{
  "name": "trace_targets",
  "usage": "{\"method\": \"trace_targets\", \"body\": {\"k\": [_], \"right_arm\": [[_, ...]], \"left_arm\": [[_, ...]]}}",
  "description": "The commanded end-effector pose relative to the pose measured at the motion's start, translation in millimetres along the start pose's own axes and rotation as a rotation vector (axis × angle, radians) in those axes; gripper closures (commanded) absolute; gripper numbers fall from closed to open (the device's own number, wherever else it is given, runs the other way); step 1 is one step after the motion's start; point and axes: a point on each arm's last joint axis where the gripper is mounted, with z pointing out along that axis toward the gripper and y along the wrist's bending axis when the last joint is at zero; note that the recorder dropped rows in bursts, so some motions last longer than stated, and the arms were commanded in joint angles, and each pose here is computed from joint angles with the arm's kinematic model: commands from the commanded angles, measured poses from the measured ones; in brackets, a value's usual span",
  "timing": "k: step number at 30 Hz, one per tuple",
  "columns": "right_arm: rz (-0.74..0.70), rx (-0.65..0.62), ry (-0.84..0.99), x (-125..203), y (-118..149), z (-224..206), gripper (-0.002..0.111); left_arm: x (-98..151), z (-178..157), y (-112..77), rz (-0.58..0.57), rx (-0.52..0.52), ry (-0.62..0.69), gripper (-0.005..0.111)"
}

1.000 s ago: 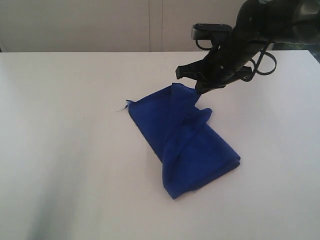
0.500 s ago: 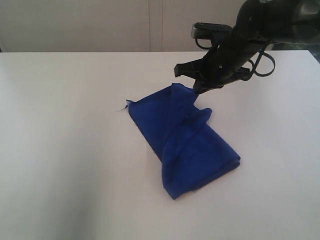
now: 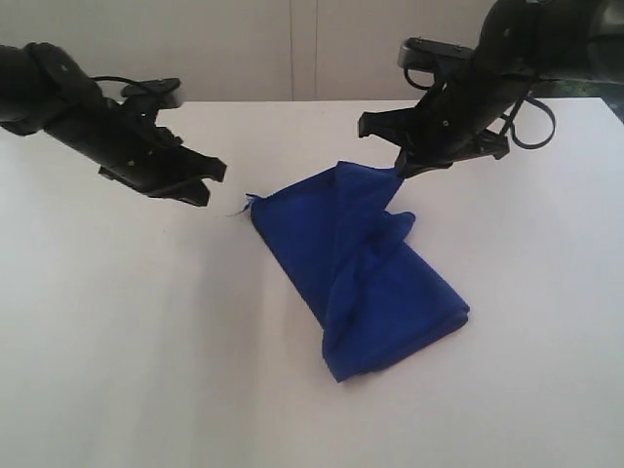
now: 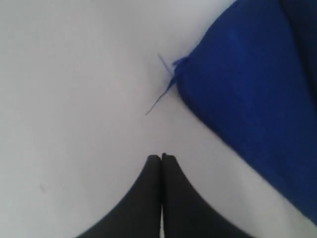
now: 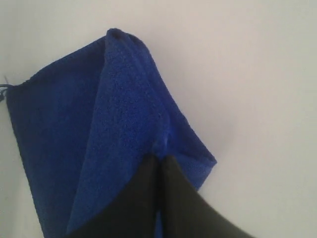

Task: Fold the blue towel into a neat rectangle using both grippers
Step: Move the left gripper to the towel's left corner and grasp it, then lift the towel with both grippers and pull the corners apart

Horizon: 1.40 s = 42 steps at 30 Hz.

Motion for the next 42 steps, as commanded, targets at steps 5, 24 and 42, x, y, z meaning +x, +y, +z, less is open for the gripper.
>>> {"method": "trace_targets", "body": {"k": [5, 24, 42], "right_arm": [[0.007, 0.031, -0.02, -5, -13, -6, 0.108], [0.01, 0.028, -0.018, -5, -13, -6, 0.108], [-0.139, 0.131, 0.002, 1, -10, -80, 0.108]], "left_arm": [[-31, 54, -25.0, -0.007, 0.09, -0.04, 0.065], [-30, 97, -30.0, 0.151, 0.022, -0.085, 0.106], [-42, -44, -54.6, 0.274, 0.185, 0.082, 0.107]]}}
